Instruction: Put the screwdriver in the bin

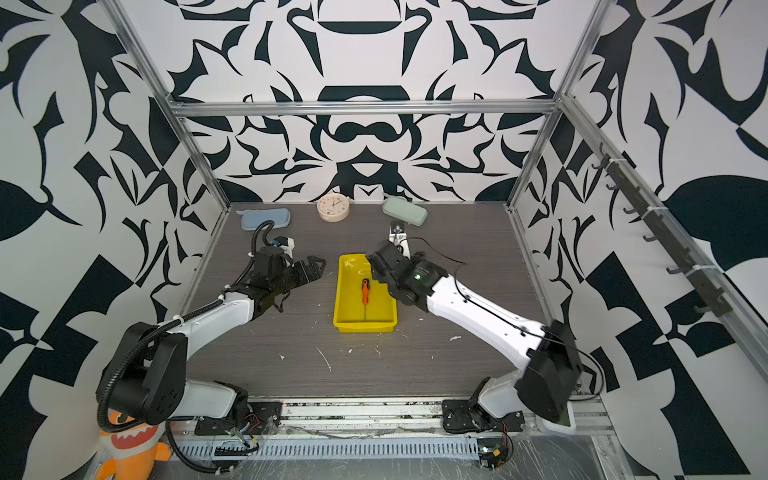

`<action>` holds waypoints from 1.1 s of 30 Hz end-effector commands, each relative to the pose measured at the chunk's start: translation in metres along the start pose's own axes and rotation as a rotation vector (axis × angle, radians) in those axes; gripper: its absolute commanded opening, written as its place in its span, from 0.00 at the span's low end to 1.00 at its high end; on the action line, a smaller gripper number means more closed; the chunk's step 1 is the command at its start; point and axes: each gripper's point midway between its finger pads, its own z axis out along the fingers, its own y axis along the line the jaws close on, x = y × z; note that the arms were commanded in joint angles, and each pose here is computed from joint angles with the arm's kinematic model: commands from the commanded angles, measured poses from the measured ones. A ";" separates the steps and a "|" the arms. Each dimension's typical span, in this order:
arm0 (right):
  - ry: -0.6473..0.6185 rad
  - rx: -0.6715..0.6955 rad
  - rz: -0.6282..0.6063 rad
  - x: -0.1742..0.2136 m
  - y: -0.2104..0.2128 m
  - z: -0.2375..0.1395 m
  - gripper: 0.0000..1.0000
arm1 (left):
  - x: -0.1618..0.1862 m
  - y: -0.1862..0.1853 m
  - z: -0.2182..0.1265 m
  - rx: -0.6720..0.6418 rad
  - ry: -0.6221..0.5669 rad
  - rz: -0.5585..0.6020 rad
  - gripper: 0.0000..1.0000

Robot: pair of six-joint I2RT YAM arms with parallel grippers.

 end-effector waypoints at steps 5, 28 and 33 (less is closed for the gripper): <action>-0.253 0.290 -0.187 0.004 -0.059 0.003 1.00 | -0.001 0.000 0.003 -0.009 0.019 0.006 0.99; -0.316 0.305 0.026 0.077 -0.190 0.106 0.99 | -0.015 0.004 -0.007 -0.074 -0.016 0.031 0.99; -0.346 0.256 -0.002 0.091 -0.184 0.113 0.99 | -0.014 0.004 -0.007 -0.074 -0.018 0.028 0.99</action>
